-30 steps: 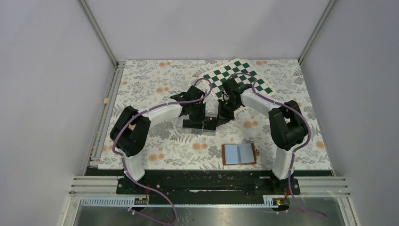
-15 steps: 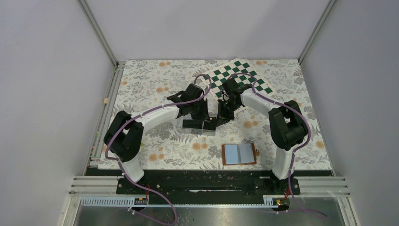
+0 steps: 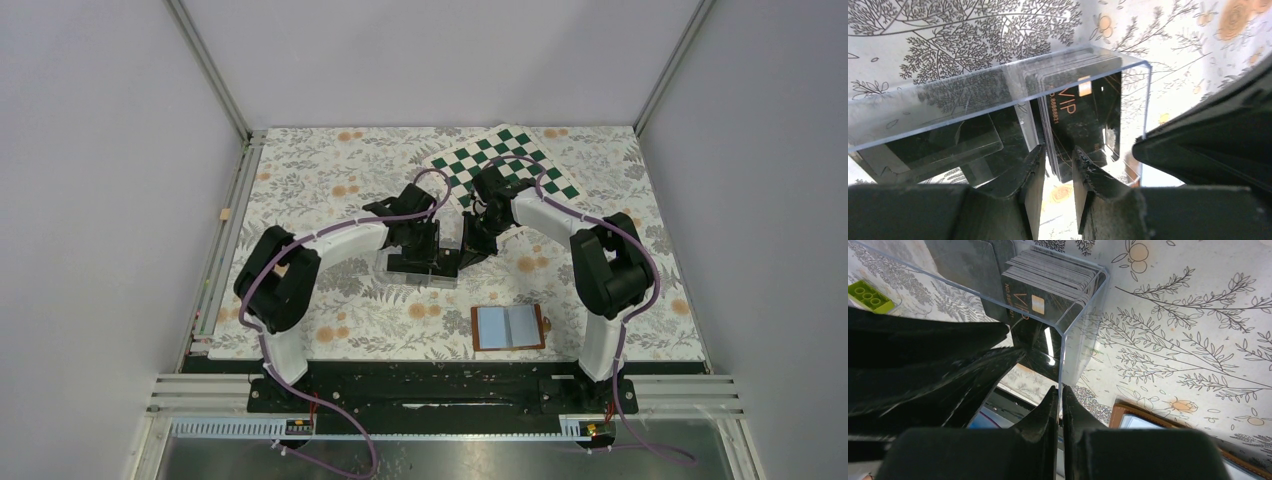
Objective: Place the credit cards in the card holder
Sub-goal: Pick up the credit card from the storage box, then insert the credit card into the card holder.
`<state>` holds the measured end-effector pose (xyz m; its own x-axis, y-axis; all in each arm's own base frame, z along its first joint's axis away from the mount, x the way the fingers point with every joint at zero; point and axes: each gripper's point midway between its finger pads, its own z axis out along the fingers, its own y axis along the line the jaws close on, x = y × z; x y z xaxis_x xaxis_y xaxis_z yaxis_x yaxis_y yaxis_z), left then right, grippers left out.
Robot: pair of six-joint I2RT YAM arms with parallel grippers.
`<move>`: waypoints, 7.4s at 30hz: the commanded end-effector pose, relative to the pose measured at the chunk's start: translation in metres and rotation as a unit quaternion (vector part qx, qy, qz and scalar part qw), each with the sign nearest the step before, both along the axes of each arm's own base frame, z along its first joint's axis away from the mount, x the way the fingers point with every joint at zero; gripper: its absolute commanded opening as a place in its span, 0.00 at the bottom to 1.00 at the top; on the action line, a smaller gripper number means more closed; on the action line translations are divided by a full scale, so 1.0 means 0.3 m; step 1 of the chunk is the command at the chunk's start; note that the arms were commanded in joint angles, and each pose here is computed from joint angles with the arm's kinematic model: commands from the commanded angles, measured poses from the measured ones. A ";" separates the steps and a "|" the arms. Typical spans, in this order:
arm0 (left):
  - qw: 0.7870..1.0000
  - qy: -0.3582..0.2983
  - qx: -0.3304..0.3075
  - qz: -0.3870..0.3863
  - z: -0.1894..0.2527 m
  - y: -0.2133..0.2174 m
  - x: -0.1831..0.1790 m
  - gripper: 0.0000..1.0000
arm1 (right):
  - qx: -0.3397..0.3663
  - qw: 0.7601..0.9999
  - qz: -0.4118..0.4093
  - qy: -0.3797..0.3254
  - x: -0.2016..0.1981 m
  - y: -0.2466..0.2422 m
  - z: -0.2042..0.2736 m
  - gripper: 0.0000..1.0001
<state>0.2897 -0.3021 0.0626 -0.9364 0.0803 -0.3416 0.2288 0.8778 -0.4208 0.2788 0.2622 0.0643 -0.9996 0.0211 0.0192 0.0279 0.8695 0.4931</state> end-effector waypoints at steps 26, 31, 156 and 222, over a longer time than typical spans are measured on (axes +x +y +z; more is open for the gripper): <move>0.998 -0.048 -0.007 -0.028 0.117 -0.073 0.037 0.02 | 0.017 1.000 0.019 0.013 -0.022 0.041 -0.007 0.01; 0.998 -0.054 -0.009 -0.032 0.137 -0.083 0.036 0.02 | 0.018 1.000 0.020 0.014 -0.022 0.043 -0.006 0.01; 0.945 0.088 -0.309 0.066 0.065 -0.150 -0.452 0.44 | 0.073 0.980 -0.114 -0.145 -0.292 -0.423 -0.003 0.00; 0.981 0.112 -0.139 0.076 -0.179 -0.097 -0.462 0.04 | 0.139 0.985 -0.088 -0.044 -0.366 -0.289 -0.116 0.00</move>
<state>0.1472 -0.3358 0.0174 -0.9878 -0.1319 -0.0831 -0.0336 0.7007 -0.7127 0.1512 0.1797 0.0251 -0.9754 0.2006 0.0910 0.2006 0.6377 0.7437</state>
